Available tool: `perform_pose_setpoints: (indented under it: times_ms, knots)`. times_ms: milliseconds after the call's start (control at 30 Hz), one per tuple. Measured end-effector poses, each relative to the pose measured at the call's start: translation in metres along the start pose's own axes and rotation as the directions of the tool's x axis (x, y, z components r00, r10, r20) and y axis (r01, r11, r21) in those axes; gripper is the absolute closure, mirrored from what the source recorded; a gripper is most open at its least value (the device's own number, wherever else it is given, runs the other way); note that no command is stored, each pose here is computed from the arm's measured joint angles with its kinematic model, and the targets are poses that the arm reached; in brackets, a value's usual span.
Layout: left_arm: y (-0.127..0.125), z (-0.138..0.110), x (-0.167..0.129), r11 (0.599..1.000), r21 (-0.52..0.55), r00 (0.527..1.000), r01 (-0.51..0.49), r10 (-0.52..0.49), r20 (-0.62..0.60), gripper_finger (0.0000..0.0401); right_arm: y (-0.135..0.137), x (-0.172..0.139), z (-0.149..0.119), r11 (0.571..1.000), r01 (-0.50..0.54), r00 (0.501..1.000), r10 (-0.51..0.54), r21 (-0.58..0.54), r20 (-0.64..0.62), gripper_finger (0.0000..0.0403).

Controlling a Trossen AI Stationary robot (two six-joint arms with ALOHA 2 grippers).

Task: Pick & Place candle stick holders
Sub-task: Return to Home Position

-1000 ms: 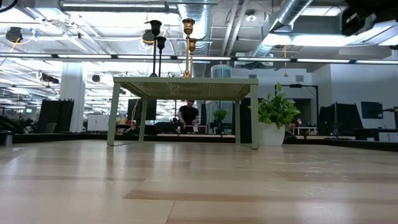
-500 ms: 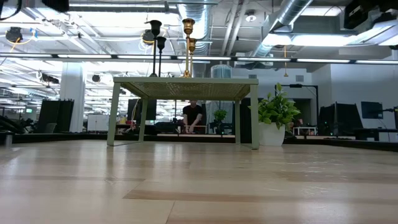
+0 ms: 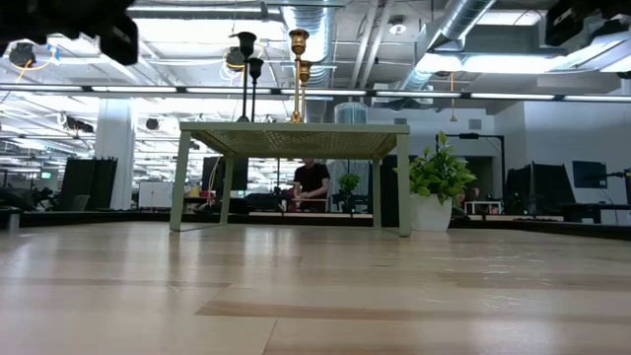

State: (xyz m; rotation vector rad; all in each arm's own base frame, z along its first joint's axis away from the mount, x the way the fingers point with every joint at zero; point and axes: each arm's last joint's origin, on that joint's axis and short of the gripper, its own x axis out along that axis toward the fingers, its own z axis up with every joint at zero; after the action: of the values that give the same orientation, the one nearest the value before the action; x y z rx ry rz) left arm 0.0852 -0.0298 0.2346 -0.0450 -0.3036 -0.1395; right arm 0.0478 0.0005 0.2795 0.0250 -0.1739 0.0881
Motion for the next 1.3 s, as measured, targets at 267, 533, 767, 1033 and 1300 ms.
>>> perform_pose_setpoints:
  times_ms: [267, 533, 767, 1033, 1300]
  knots:
    - [0.017, 0.016, 0.012, 0.999, 0.02, 1.0, 0.03, -0.03, -0.002, 0.0393, 0.0, 0.0, -0.003, 0.999, 0.002, 0.999, -0.001, 0.032, -0.034, 0.0403]
    - [0.024, 0.04, 0.004, 0.994, 0.01, 0.992, 0.106, -0.105, -0.069, 0.0393, 0.0, 0.0, -0.005, 0.999, 0.004, 0.999, -0.002, 0.038, -0.048, 0.0403]
    - [0.018, 0.049, -0.016, 0.983, 0.062, 0.985, 0.173, -0.173, -0.012, 0.0393, 0.0, 0.0, -0.005, 0.999, 0.004, 0.999, -0.002, 0.047, -0.048, 0.0403]
    - [0.018, 0.051, -0.017, 0.987, 0.054, 0.989, 0.149, -0.149, -0.003, 0.0393, 0.0, 0.0, -0.005, 0.998, -0.005, 0.999, 0.008, 0.057, -0.051, 0.0403]
    - [0.018, 0.055, -0.019, 0.982, 0.136, 0.99, 0.133, -0.139, 0.035, 0.0393, 0.002, -0.006, 0.01, 0.997, -0.025, 1.0, 0.026, 0.074, -0.01, 0.0403]
